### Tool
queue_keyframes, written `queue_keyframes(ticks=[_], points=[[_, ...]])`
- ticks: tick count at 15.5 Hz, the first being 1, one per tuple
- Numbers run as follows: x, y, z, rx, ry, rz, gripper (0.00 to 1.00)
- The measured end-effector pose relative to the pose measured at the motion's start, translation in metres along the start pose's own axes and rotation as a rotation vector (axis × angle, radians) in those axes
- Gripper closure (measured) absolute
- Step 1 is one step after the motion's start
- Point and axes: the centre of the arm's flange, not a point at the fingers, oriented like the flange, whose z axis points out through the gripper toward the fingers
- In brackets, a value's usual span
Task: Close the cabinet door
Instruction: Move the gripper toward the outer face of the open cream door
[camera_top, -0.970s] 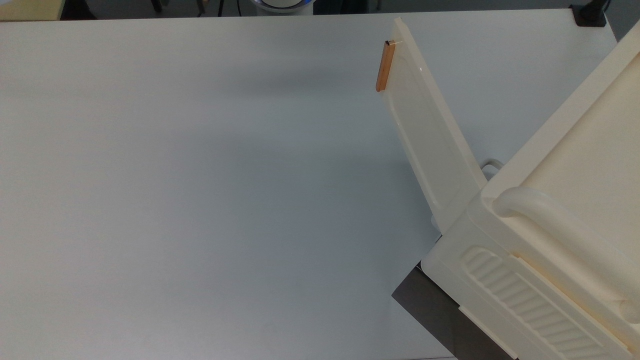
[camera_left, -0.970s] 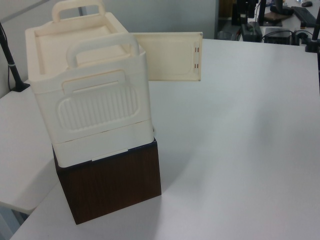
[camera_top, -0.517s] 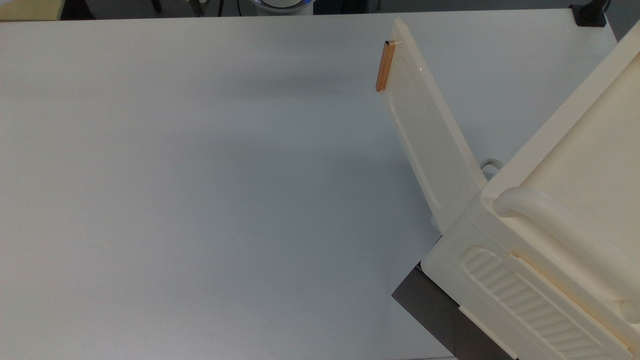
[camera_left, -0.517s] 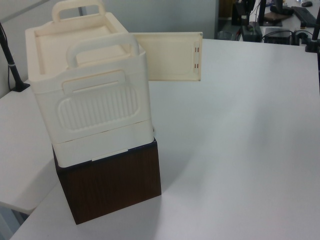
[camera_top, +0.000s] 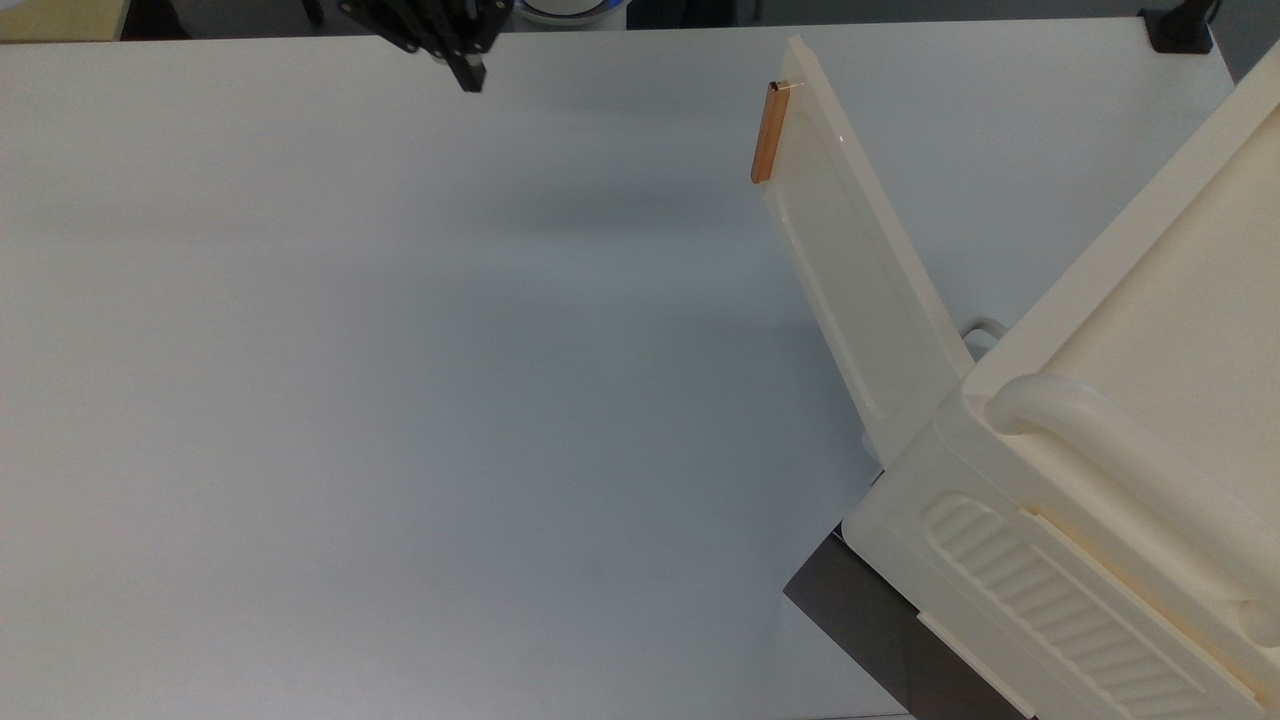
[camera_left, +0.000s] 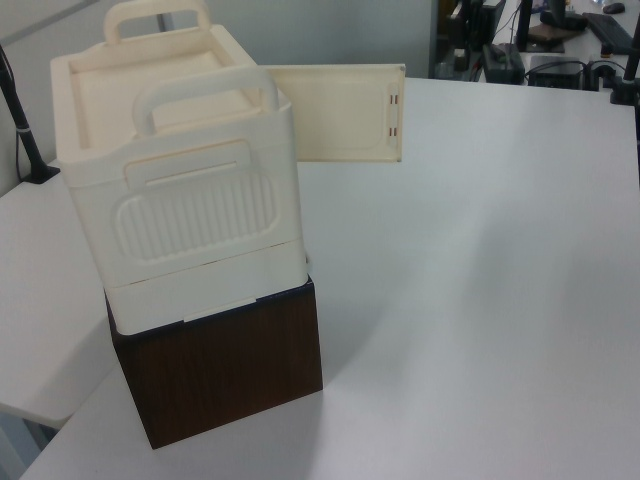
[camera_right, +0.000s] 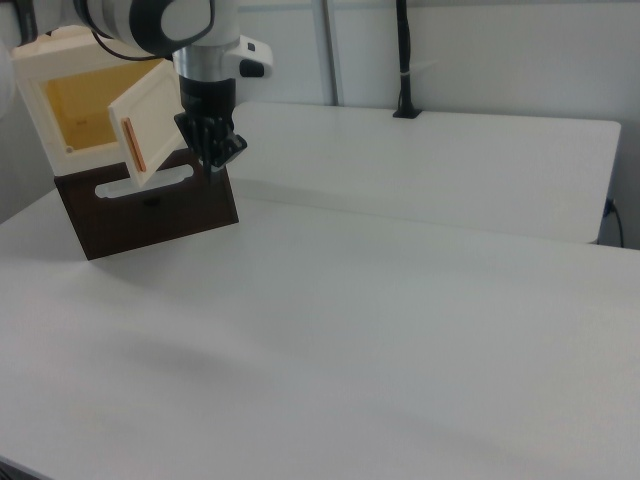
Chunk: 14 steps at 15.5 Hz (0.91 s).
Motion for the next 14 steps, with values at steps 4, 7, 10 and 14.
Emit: queue_keyframes(ticks=[4,7,10,14], points=[[0.010,-0.040,0.017,0.066,0.021,0.032,0.99],[0.016,-0.082,0.035,0.078,0.051,0.080,0.99],[0.019,-0.116,0.050,0.085,0.073,0.125,0.99],[0.012,-0.153,0.058,0.097,0.084,0.156,0.99]])
